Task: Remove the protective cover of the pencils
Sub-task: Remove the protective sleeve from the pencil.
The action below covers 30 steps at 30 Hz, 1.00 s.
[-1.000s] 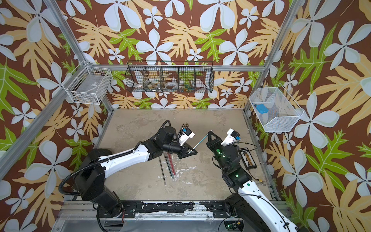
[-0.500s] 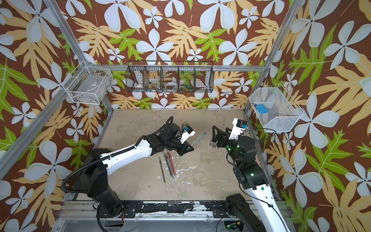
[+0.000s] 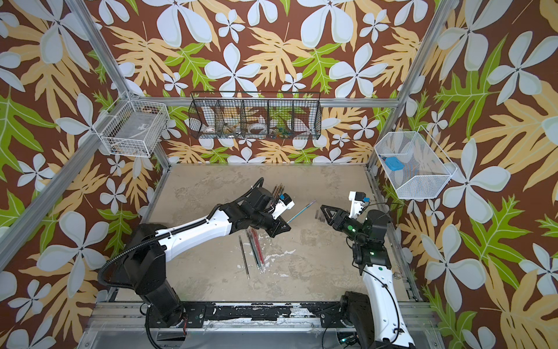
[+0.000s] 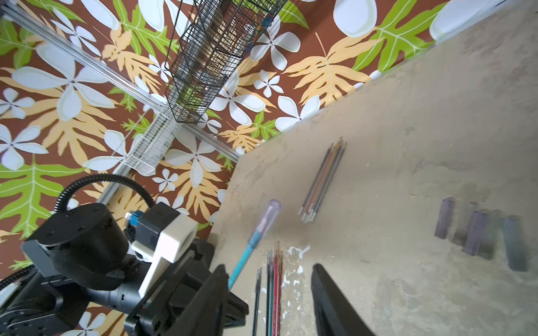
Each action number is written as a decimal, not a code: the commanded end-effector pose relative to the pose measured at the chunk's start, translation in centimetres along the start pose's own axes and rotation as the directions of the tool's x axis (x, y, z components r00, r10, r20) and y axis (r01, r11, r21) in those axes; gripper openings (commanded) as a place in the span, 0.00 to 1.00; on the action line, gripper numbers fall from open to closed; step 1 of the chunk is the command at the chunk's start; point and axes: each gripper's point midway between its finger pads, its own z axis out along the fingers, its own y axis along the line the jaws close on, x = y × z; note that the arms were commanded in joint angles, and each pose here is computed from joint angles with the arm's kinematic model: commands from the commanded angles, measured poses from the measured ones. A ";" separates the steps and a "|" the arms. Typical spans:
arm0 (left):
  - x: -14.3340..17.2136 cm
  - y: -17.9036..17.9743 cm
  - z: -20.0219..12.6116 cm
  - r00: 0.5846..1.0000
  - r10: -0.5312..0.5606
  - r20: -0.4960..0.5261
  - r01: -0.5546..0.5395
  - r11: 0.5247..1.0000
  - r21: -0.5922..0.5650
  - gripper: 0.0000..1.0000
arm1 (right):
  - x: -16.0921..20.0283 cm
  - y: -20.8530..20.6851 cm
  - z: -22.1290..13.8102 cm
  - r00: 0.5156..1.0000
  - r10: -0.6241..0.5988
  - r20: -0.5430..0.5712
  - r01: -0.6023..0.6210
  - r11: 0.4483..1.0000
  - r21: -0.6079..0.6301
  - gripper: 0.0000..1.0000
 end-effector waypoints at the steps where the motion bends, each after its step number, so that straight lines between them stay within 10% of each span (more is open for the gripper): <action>1: 0.1 -0.9 0.4 1.000 0.012 -0.003 -0.012 1.000 0.021 0.00 | -0.9 1.5 0.2 1.000 0.018 0.024 -0.016 0.995 -0.094 0.42; 30: 0.0 -0.6 0.4 1.000 0.016 -0.004 -0.016 0.999 -0.030 0.00 | 0.8 0.5 3.4 0.964 0.264 -0.036 -0.267 0.955 -0.129 0.24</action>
